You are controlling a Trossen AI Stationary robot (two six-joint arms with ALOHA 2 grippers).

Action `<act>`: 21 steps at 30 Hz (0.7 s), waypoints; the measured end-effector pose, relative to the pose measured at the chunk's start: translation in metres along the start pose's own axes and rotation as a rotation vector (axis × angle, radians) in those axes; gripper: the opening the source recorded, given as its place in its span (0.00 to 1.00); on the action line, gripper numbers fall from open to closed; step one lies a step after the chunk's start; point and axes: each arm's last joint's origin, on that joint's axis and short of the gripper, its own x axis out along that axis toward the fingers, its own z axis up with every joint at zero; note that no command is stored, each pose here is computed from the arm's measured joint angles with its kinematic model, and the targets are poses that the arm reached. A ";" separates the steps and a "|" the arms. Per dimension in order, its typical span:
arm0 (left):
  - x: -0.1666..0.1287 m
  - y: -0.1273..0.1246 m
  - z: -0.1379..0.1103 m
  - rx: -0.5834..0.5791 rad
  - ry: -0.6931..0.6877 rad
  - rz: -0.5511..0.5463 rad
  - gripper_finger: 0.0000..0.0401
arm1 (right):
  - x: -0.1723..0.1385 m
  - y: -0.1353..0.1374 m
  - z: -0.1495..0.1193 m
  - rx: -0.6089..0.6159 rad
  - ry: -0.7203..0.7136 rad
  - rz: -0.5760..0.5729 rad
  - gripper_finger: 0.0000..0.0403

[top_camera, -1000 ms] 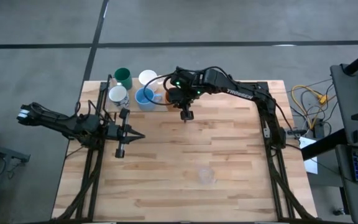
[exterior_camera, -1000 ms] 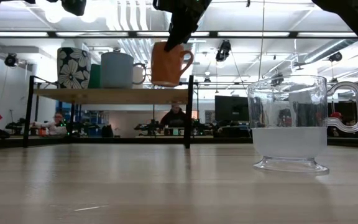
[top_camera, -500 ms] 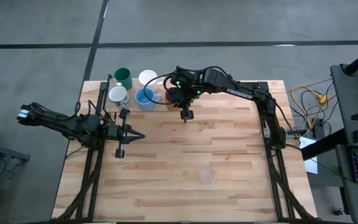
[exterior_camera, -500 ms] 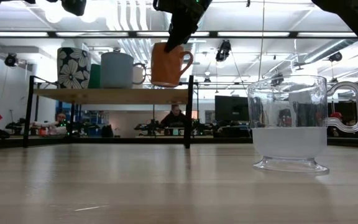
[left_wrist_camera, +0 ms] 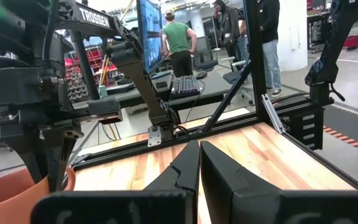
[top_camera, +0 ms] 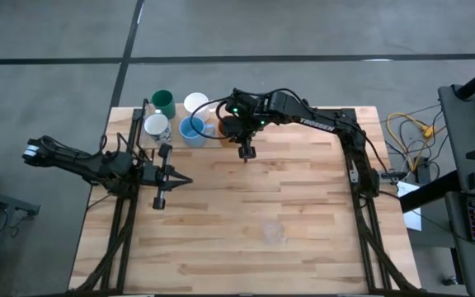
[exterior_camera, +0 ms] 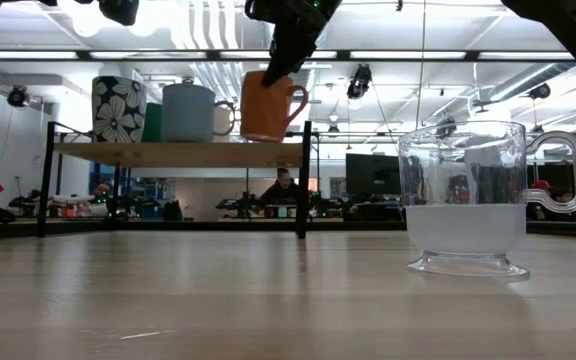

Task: Stack small to large cups/mugs on shelf
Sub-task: Put the orange mug on the shelf

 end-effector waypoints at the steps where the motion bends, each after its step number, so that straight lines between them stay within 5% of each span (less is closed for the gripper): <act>1: 0.000 0.000 0.000 0.000 0.000 0.000 0.00 | 0.000 0.000 0.000 0.000 0.000 0.000 0.03; 21: 0.000 0.000 0.000 0.000 0.000 0.000 0.00 | 0.006 -0.003 -0.003 -0.008 0.005 -0.004 0.03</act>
